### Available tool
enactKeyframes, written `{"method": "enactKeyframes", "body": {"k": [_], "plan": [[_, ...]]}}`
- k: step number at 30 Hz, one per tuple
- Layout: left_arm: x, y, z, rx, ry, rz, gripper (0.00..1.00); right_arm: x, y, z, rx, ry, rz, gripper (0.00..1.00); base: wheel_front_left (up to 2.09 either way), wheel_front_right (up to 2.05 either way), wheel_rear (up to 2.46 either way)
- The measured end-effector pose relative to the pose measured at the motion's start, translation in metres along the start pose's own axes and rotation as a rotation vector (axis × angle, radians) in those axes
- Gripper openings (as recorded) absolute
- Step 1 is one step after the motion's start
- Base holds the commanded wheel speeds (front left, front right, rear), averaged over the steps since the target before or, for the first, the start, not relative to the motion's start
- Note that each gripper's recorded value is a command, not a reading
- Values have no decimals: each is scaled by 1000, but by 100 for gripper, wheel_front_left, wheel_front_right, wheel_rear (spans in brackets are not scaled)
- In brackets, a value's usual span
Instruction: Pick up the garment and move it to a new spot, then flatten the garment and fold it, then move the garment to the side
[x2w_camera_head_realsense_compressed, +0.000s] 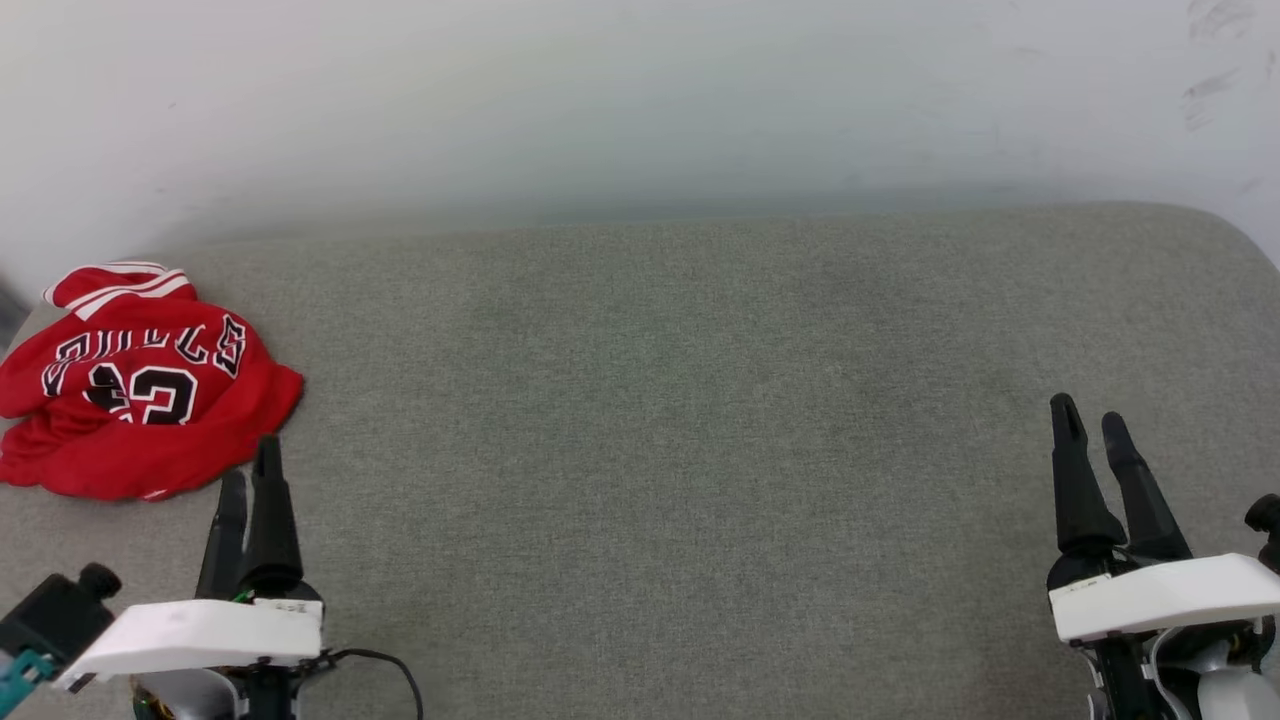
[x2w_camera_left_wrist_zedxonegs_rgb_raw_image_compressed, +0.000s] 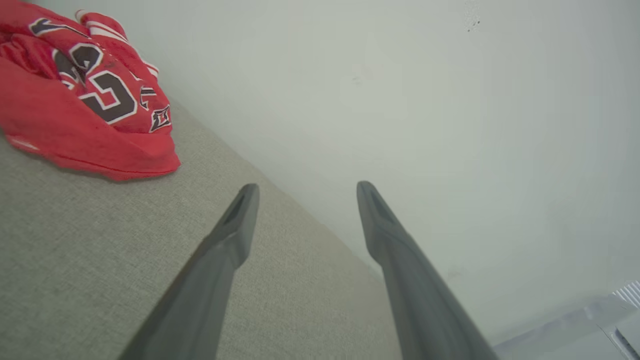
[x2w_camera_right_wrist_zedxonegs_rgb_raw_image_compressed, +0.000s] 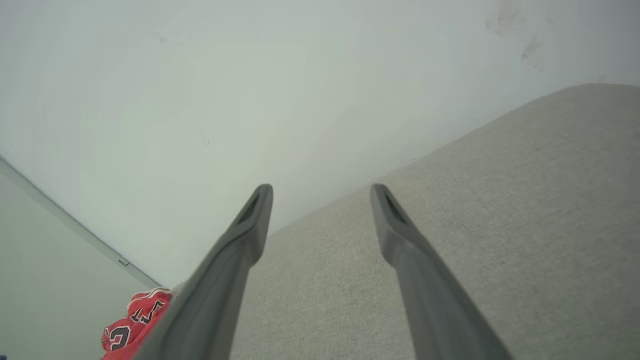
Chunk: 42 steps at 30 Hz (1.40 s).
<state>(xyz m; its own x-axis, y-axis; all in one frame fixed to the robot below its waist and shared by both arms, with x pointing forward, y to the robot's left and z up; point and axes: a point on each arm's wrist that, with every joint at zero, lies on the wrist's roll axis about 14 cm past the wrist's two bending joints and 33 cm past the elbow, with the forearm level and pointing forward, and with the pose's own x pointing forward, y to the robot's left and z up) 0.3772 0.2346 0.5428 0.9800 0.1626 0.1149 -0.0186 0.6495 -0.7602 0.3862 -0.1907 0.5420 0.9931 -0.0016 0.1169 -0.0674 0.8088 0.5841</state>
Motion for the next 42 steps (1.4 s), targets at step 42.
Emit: {"method": "enactKeyframes", "body": {"k": [42], "plan": [[-25, -53, -71, 742, 118, -189, 100, -5, 26, -9, -635, -16, 133, 100, 0, 0, 0]]}}
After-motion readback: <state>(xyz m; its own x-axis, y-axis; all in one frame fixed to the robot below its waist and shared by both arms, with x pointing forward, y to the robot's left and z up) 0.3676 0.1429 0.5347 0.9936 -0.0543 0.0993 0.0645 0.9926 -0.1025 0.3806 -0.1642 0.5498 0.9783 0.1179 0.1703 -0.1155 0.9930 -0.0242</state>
